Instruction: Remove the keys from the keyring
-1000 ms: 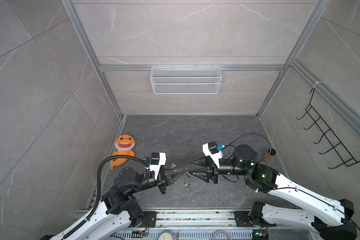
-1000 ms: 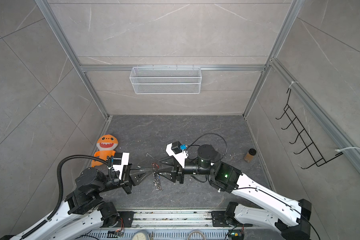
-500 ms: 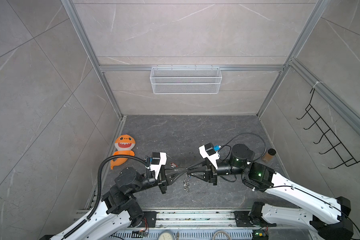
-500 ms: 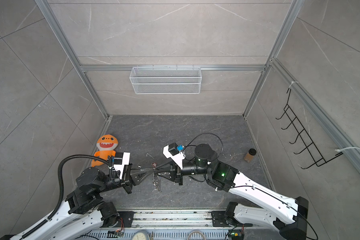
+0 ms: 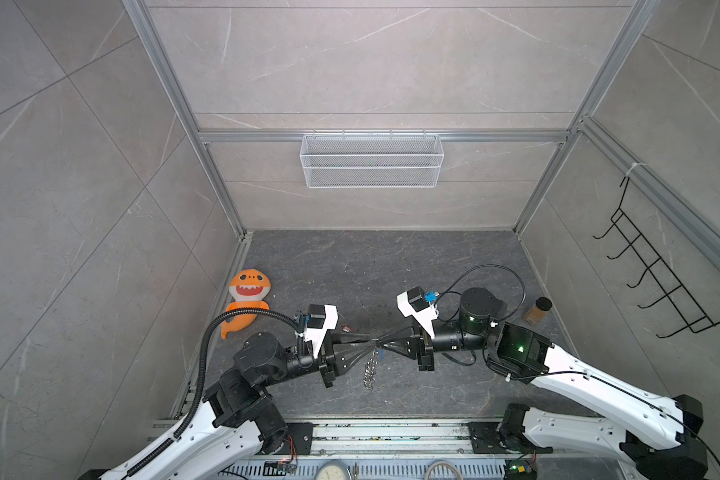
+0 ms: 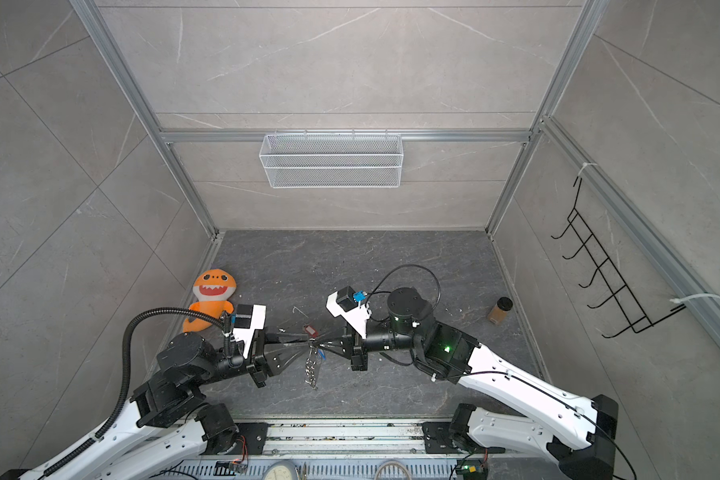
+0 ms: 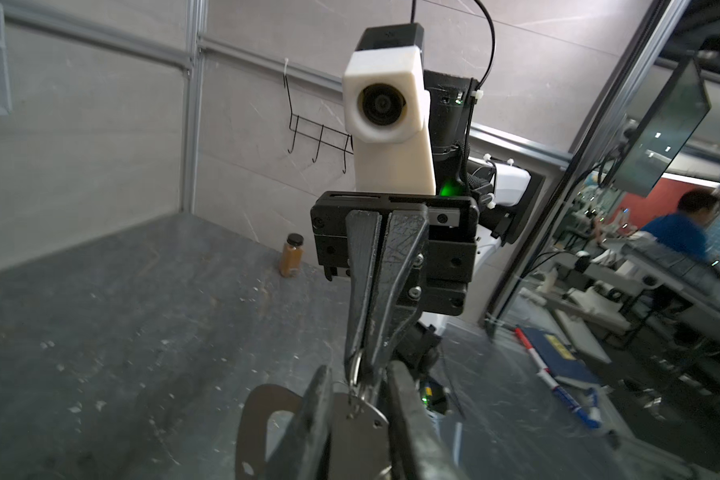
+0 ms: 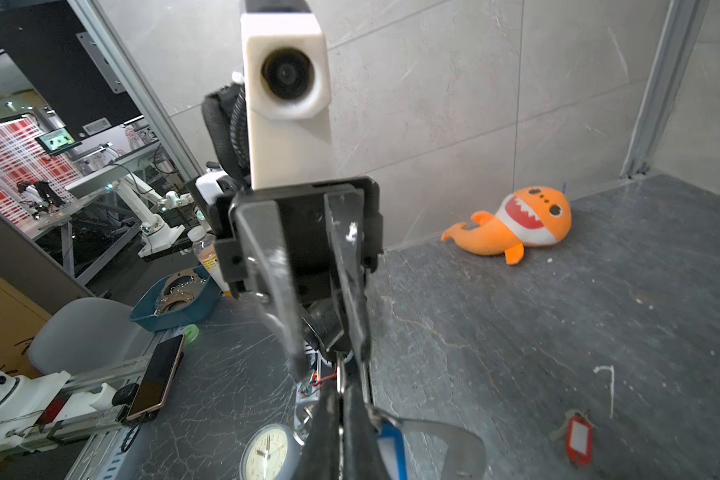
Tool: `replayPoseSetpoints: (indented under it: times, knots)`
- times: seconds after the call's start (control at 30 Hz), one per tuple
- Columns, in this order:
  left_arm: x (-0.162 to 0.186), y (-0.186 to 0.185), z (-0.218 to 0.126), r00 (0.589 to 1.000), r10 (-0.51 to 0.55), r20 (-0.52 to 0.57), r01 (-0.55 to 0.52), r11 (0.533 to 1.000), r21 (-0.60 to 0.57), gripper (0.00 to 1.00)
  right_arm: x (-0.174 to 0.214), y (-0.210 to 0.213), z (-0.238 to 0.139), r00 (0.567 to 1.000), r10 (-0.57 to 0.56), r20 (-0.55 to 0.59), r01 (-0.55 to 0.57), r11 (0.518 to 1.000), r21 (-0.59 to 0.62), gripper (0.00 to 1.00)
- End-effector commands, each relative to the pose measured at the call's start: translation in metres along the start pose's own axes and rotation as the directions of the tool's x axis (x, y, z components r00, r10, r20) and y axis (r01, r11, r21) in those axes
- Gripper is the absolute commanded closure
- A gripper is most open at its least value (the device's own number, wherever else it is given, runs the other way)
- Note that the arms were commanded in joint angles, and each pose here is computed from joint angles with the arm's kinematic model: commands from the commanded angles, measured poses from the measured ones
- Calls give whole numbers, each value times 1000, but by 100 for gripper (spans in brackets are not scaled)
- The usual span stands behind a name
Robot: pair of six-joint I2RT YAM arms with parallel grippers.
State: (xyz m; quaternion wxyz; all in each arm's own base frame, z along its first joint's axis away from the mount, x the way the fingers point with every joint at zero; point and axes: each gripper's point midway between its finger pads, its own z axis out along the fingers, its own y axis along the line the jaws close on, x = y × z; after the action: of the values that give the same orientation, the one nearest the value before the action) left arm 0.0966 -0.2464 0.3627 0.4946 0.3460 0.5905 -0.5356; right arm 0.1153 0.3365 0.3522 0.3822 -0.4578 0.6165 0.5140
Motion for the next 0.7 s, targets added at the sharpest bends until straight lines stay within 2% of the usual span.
replayPoseSetpoints:
  times: [0.0, 0.27, 0.4, 0.5, 0.67]
  knots:
    - [-16, -7, -11, 1000, 1, -6, -1, 1000, -21, 56, -1, 1, -14, 998, -10, -58, 11, 1000, 16, 100]
    - [8, -10, -4, 971, -85, -224, 83, 996, -20, 56, 8, 7, -19, 984, -24, -177, 15, 999, -48, 100]
    - [7, -16, 0, 960, -89, -267, 95, 995, 13, 57, 10, 9, -18, 973, -18, -231, 1, 997, -72, 100]
    - [11, -18, 4, 946, -104, -307, 118, 993, 28, 67, 8, 12, -18, 969, -16, -247, -7, 996, -93, 100]
    - [13, -23, 11, 934, -121, -337, 152, 986, 68, 70, 8, 14, -16, 962, -15, -273, -17, 993, -114, 100]
